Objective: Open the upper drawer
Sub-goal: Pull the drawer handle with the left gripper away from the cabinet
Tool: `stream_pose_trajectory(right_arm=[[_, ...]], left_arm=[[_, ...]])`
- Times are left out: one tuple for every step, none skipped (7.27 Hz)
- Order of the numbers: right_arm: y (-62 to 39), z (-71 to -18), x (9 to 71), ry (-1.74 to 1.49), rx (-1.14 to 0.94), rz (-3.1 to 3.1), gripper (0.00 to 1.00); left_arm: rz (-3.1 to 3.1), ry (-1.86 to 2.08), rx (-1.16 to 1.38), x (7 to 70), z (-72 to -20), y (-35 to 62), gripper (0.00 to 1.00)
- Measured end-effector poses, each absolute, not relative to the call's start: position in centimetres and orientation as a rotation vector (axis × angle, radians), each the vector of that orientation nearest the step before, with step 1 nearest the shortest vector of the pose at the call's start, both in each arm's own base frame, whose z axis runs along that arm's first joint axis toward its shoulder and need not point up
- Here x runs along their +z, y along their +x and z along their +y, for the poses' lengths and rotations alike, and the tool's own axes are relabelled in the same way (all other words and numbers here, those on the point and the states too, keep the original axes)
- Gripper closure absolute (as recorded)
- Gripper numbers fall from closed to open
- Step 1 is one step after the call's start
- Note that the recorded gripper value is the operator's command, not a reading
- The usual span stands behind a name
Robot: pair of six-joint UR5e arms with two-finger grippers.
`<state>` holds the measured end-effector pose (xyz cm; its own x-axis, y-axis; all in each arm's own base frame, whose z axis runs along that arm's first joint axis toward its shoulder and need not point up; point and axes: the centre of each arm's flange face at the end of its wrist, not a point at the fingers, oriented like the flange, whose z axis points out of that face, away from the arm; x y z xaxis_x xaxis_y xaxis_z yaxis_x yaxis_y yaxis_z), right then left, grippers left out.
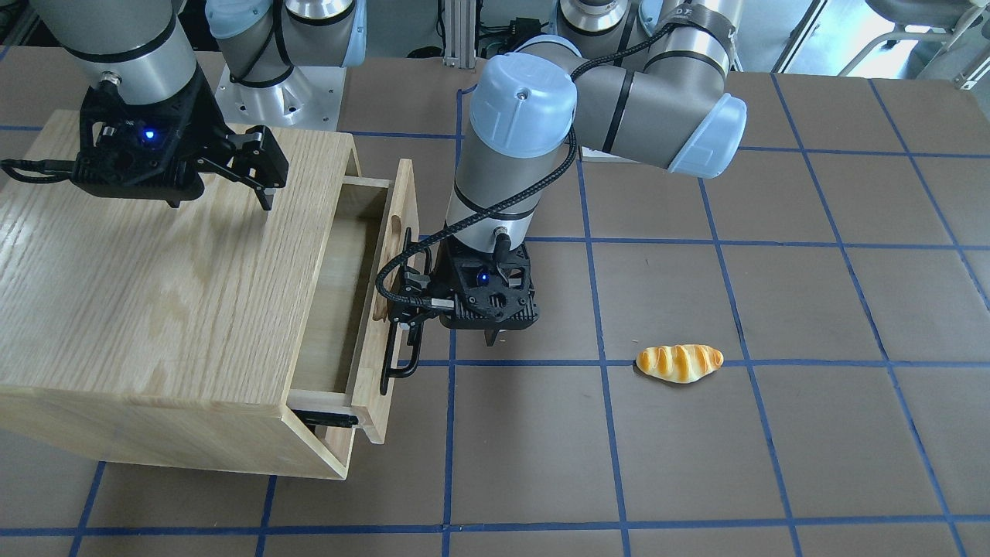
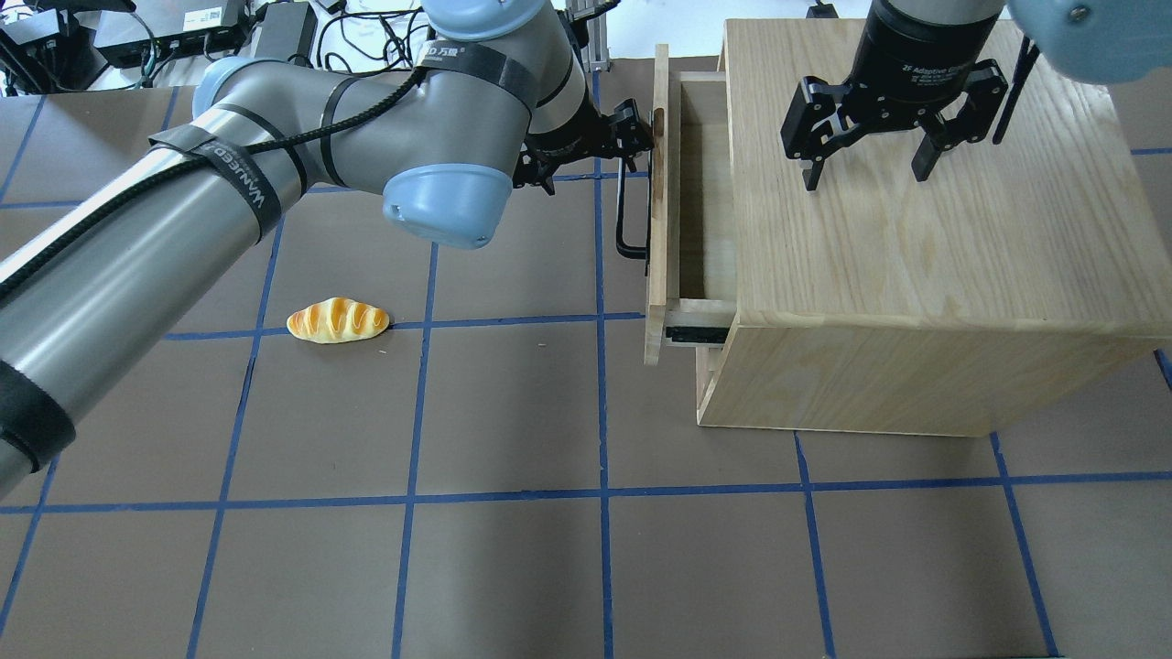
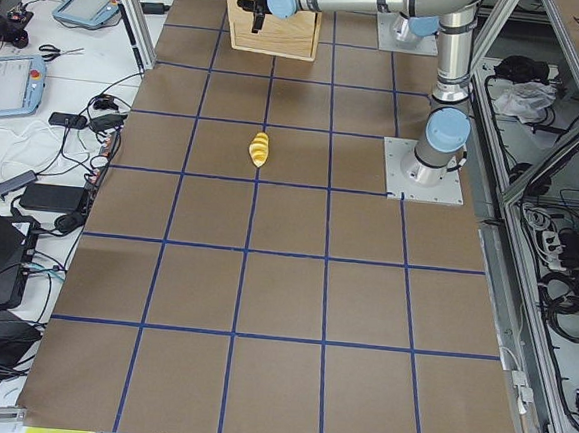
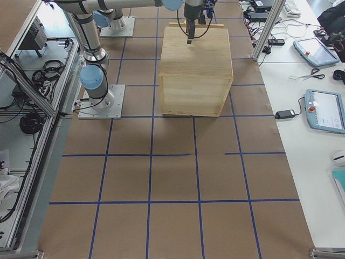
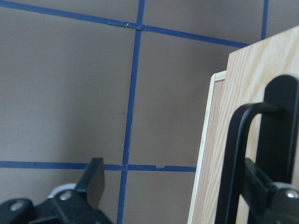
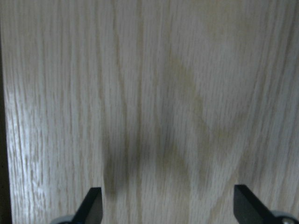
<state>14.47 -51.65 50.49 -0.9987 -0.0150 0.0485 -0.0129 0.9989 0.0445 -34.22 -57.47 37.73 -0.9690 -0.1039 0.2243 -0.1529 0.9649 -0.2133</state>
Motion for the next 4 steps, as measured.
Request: stream_pose_trajectory(right_arm=[[14.5,-51.6,50.5,0.022,-0.068,-3.092,0.0],[14.5,-51.6,50.5,0.022,-0.069,-3.092,0.0],[14.5,-51.6,50.5,0.022,-0.069,-3.092,0.0],[14.5,-51.6,50.5,0.021,-0.069,-3.092,0.0]], left_arm=[[-2.907,0.179,0.338,37.8,-57.5,-34.0,0.0],[-2.912,0.168,0.335,37.9,-57.6,-33.7,0.0],[-2.915,0.166,0.331,38.1,-57.8,-33.2,0.0],[-2.919,0.159,0.329,38.2,-57.9,-32.8,0.0]])
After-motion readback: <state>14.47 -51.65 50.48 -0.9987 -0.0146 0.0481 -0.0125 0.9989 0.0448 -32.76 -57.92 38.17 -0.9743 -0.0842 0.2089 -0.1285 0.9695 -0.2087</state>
